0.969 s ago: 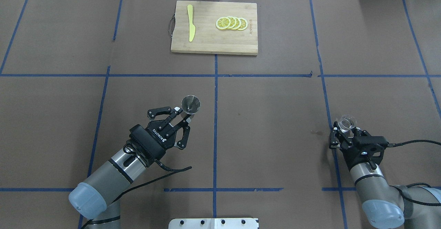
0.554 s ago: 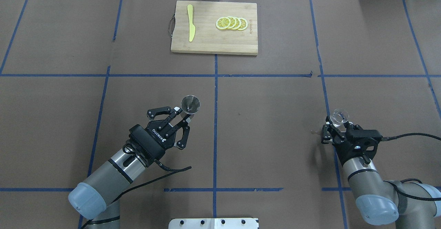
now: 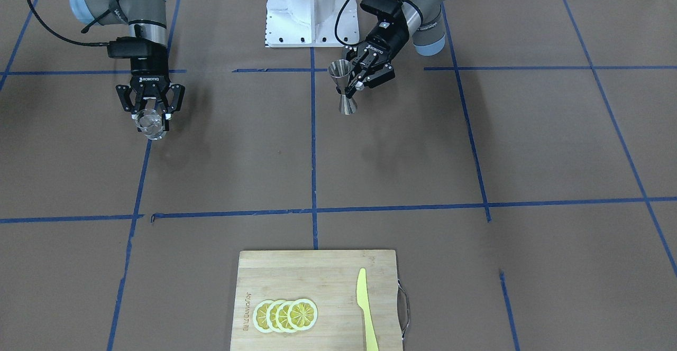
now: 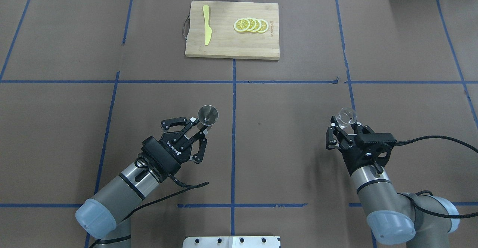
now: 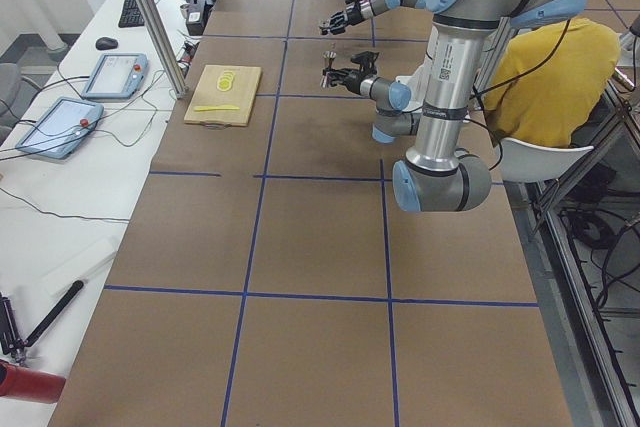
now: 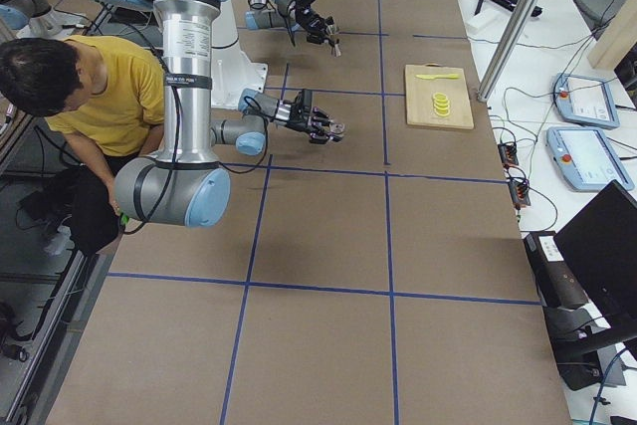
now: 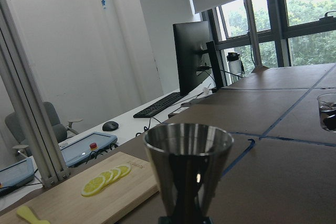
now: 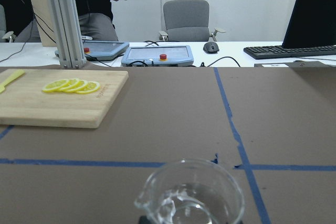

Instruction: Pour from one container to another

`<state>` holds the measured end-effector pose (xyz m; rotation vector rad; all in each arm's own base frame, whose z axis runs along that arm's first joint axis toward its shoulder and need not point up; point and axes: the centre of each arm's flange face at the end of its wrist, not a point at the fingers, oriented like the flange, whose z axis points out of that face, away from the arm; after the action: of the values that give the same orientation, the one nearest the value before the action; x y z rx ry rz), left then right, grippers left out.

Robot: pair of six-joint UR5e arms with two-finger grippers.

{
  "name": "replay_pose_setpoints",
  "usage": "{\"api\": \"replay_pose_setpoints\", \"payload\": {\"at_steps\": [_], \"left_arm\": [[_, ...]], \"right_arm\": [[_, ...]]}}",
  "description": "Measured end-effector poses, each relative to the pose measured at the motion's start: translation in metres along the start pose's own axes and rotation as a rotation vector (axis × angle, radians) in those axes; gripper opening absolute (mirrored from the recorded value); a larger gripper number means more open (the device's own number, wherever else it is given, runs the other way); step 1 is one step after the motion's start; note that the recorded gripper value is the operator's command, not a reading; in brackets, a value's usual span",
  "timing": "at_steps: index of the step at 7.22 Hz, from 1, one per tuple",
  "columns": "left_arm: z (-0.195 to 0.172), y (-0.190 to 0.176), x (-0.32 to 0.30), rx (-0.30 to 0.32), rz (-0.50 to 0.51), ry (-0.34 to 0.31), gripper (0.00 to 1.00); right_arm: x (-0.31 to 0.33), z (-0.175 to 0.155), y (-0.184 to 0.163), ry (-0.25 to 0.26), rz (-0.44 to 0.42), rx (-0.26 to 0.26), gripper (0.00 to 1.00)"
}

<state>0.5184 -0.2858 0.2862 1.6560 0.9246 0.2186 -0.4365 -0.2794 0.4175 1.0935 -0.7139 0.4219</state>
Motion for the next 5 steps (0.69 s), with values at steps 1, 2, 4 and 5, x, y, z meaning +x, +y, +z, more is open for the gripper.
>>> {"api": "replay_pose_setpoints", "payload": {"at_steps": [1, 2, 4, 5], "left_arm": [[0.0, 0.0, 0.001, 0.0, -0.001, 0.003, 0.0], [0.003, -0.001, 0.003, 0.002, -0.003, 0.005, 0.0], [0.013, -0.003, 0.011, 0.006, -0.007, 0.006, 0.0], [0.015, -0.003, 0.013, 0.006, -0.008, 0.006, 0.0]], "right_arm": [[-0.019, -0.002, -0.01, -0.017, 0.008, 0.017, 0.0], [-0.035, -0.007, -0.021, -0.035, 0.004, 0.027, 0.0], [-0.055, -0.022, -0.044, -0.072, -0.012, 0.033, 0.0], [-0.063, -0.029, -0.051, -0.089, -0.011, 0.034, 0.0]]}}
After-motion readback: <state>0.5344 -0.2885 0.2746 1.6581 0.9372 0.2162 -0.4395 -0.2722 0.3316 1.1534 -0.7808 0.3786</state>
